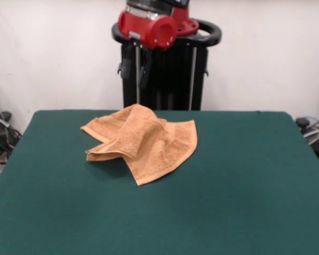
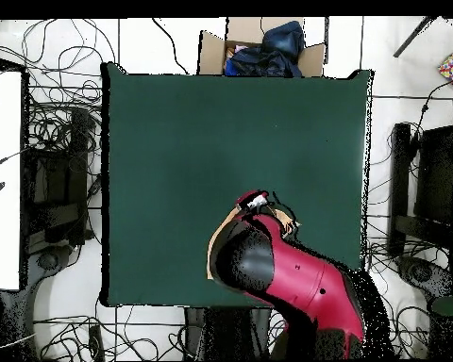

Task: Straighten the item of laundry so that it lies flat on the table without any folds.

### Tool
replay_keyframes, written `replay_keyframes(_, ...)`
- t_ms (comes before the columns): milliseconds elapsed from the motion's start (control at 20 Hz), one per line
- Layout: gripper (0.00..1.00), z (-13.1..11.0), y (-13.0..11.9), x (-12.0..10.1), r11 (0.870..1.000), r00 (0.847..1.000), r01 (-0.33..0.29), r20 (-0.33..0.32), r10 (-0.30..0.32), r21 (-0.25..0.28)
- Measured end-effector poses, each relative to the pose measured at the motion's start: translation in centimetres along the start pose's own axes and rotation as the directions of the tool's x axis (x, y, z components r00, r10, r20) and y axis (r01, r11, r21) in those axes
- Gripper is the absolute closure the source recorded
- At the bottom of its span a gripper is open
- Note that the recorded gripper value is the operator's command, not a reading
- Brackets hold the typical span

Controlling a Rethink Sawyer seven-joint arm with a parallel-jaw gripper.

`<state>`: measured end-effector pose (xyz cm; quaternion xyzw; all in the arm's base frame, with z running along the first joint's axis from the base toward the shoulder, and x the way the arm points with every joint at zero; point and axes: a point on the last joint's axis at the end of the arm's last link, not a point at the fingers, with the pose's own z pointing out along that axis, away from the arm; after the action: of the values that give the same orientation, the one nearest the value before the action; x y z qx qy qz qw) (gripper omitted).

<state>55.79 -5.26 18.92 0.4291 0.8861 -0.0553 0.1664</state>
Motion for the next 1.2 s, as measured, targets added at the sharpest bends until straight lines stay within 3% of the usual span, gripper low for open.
replay_keyframes(250, 0.0, 1.1, 0.0, 1.3, 1.0, 1.0, 0.004, -0.027, -0.003, 0.015)
replay_keyframes(700, 0.0, 0.1, 3.4, 5.4, 1.0, 0.996, 0.028, -0.087, -0.028, 0.001)
replay_keyframes(1050, 0.0, 0.5, 4.0, 6.2, 0.999, 0.995, 0.038, -0.095, -0.037, 0.006)
replay_keyframes(1200, 0.0, 1.3, 4.0, 6.3, 0.997, 0.994, 0.073, -0.085, -0.071, 0.02)
